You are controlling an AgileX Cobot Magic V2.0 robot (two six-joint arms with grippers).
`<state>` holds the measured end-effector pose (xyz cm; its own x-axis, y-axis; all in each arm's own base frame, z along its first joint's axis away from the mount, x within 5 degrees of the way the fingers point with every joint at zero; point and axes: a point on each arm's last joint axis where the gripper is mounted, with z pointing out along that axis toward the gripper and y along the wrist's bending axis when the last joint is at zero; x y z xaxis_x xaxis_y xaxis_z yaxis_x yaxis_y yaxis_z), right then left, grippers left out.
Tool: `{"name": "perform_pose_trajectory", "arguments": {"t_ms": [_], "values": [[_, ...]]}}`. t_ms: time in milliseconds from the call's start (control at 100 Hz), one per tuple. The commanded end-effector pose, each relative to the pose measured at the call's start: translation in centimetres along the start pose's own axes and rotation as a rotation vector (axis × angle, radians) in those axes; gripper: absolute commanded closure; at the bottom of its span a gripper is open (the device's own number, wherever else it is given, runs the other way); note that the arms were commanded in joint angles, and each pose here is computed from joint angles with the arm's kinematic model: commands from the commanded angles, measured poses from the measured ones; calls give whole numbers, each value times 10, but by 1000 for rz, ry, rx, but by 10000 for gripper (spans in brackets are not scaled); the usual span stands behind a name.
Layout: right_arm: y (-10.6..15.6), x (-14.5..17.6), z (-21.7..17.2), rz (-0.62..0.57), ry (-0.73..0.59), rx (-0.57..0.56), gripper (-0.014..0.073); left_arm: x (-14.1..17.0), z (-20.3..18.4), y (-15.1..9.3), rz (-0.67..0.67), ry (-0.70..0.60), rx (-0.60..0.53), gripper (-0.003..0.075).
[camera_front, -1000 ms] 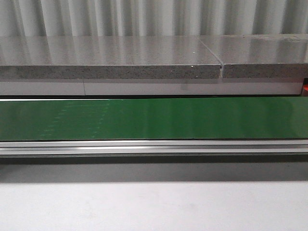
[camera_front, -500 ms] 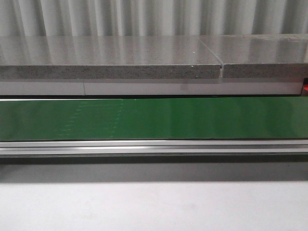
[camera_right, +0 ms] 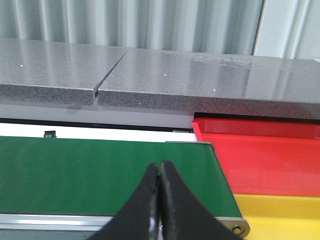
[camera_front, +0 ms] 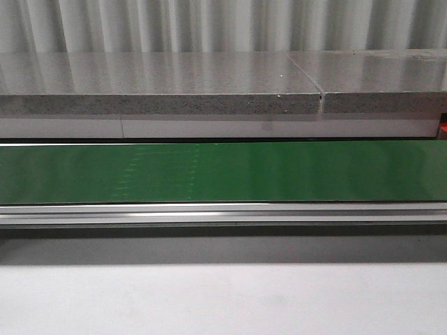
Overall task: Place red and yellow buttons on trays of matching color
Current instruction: 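Move the left gripper over the cluster of red and yellow buttons, then grasp a yellow button with the left gripper and lift it over the belt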
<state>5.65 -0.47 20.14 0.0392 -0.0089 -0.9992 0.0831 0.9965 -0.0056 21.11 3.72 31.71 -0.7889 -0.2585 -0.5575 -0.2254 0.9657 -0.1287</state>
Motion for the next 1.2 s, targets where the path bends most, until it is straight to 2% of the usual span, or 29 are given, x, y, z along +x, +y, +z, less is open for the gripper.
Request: {"name": "perform_pose_trajectory", "arguments": {"t_ms": [0, 120, 320, 740, 1190], "values": [[0, -10, -2, -6, -95, -1, 662, -13, -1, 10, -80, -8, -19, 195], [0, -10, -2, -6, -95, -1, 662, -18, 15, 29, -214, 85, -64, 195], [0, -10, -2, -6, -95, -1, 662, -26, 42, 48, -327, 228, -92, 195], [0, -10, -2, -6, -95, -1, 662, -51, 82, 56, -456, 307, -102, 195], [0, -10, -2, -6, -95, -1, 662, -63, 110, 62, -478, 337, -92, 199]]}}
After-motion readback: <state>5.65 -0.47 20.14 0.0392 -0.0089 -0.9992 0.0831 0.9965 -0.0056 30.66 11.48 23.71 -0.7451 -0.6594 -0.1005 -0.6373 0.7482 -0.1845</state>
